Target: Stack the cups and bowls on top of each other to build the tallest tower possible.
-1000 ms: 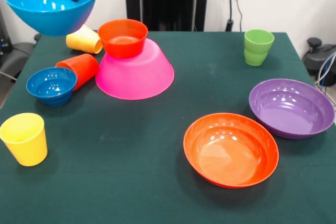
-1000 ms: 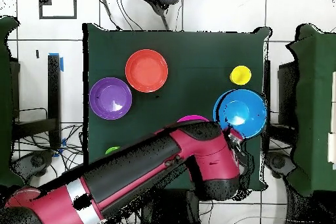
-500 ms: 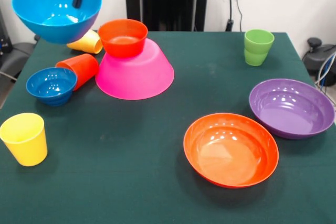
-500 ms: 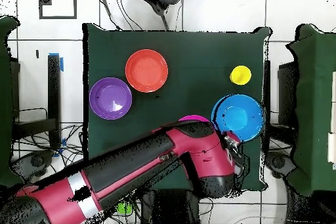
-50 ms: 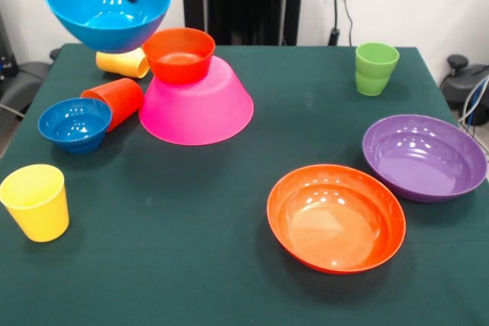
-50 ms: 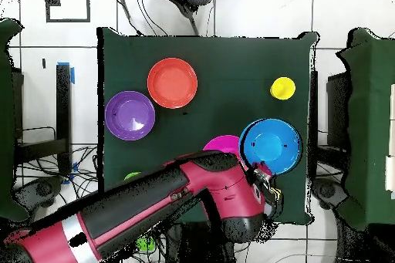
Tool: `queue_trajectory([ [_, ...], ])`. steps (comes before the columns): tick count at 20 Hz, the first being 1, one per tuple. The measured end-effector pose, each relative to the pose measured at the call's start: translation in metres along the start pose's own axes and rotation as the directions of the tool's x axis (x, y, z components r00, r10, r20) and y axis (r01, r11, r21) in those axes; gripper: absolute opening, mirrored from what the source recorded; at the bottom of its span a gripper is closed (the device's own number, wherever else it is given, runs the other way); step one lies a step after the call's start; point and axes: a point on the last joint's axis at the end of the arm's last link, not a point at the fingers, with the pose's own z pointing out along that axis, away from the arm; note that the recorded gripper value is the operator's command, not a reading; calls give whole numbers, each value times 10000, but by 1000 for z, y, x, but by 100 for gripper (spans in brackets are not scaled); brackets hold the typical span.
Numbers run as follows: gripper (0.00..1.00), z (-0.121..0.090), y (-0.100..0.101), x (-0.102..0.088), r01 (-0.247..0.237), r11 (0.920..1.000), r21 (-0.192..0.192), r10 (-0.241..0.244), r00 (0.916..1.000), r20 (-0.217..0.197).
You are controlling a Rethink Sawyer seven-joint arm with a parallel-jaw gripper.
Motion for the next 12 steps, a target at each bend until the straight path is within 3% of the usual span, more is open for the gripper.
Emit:
queue_trajectory([
  [7, 0, -26, 10, 13, -648, 9978, 114, 646, 9978, 142],
  [12, 0, -41, 23, 23, -1274, 9918, 90, 1270, 9913, 355],
])
